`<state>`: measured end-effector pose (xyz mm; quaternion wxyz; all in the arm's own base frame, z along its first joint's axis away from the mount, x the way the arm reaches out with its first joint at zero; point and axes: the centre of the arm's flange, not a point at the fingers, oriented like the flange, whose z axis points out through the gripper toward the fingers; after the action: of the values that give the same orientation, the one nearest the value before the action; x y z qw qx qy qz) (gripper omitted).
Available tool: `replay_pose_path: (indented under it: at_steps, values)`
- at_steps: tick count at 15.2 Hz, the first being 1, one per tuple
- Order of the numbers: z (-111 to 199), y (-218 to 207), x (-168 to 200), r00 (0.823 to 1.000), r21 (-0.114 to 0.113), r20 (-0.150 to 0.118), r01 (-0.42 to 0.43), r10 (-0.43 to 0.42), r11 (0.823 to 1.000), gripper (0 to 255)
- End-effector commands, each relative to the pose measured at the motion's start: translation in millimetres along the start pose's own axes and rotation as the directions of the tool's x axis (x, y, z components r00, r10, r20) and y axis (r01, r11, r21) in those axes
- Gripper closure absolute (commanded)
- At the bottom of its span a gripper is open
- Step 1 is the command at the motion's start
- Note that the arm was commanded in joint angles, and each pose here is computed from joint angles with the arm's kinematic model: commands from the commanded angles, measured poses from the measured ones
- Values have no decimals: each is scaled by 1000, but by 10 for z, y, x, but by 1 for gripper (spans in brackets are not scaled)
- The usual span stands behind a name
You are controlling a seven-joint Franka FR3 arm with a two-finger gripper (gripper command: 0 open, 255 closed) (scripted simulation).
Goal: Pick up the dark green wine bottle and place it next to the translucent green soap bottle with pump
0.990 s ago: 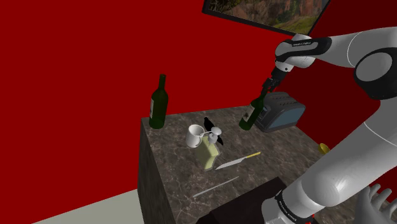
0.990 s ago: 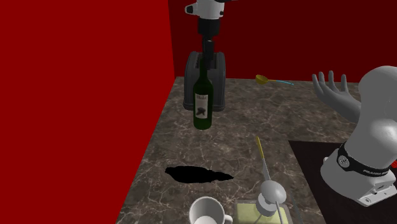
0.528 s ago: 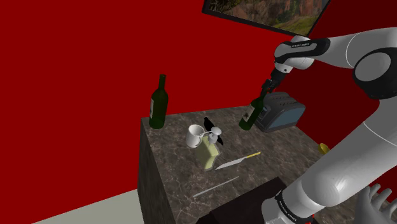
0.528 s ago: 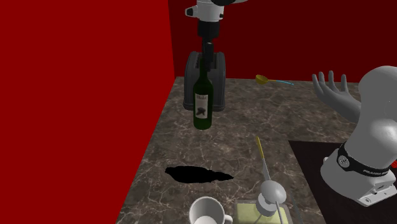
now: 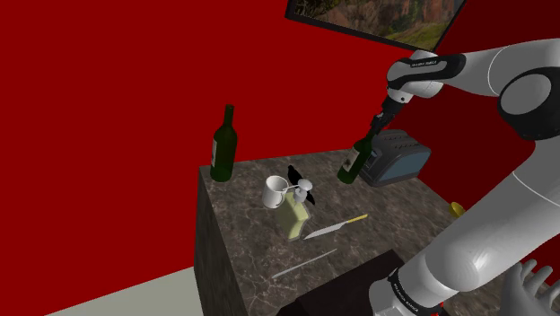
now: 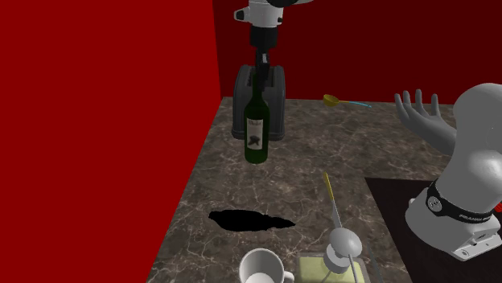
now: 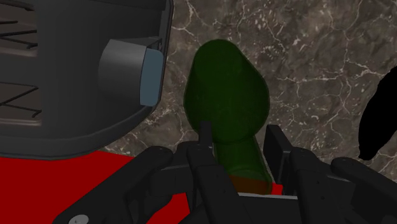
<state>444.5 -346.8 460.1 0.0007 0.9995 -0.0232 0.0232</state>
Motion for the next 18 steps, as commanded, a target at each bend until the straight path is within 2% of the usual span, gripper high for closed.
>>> replay_pose_path:
  at_steps: [1,3,18]
  values:
    - [1,-1,0,1000,0,0,0,0,1000,255]
    - [1,0,0,1000,0,0,0,0,1000,255]
    - [-790,0,37,1000,0,0,0,0,1000,255]
